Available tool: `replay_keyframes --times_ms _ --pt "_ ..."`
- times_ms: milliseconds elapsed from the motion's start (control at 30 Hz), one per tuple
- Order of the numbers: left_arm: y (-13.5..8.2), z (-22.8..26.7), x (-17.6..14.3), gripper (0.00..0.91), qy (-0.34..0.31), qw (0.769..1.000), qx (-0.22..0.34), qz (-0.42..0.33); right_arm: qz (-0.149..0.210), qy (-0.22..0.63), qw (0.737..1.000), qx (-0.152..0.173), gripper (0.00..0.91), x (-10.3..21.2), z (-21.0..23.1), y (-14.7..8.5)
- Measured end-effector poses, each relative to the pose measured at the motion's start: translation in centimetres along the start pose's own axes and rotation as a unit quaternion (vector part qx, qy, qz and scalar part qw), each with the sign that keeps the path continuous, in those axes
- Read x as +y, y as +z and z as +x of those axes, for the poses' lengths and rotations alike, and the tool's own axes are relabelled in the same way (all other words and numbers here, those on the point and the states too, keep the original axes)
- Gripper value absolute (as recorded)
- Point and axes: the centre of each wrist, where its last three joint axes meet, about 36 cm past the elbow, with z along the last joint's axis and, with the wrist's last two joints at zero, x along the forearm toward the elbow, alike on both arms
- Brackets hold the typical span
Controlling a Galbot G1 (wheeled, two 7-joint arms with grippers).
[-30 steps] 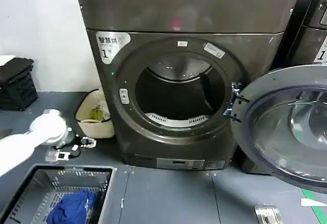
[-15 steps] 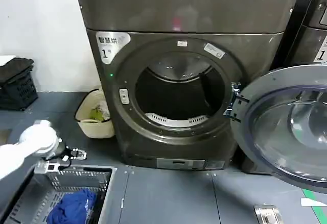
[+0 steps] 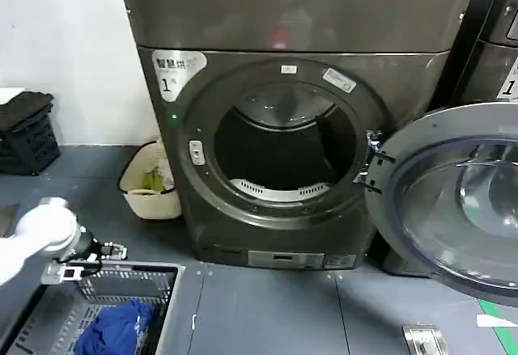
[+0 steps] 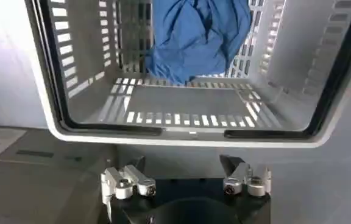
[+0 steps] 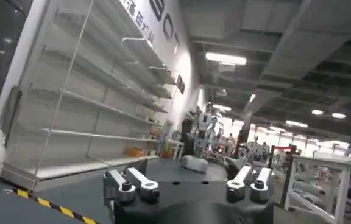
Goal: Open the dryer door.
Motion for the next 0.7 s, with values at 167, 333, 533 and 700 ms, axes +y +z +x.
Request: replay_keyframes --times_ms 167,333,533,700 --pt "-0.5 0.1 -0.9 0.907 0.006 1.000 -0.002 0.008 0.002 0.001 1.000 0.000 0.907 0.0 0.1 -0.1" --pt "-1.0 0.2 -1.4 0.907 0.006 1.000 -0.002 0.014 0.001 0.000 1.000 0.003 0.907 0.3 0.1 0.2" --pt "-1.7 0.0 -2.1 0.907 0.008 1.000 -0.007 0.021 0.001 -0.003 1.000 0.004 0.907 0.5 0.1 0.2" --pt "-1.9 0.1 -2.3 0.907 0.009 1.000 -0.007 0.024 0.001 -0.004 1.000 0.003 0.907 0.5 0.1 0.2"
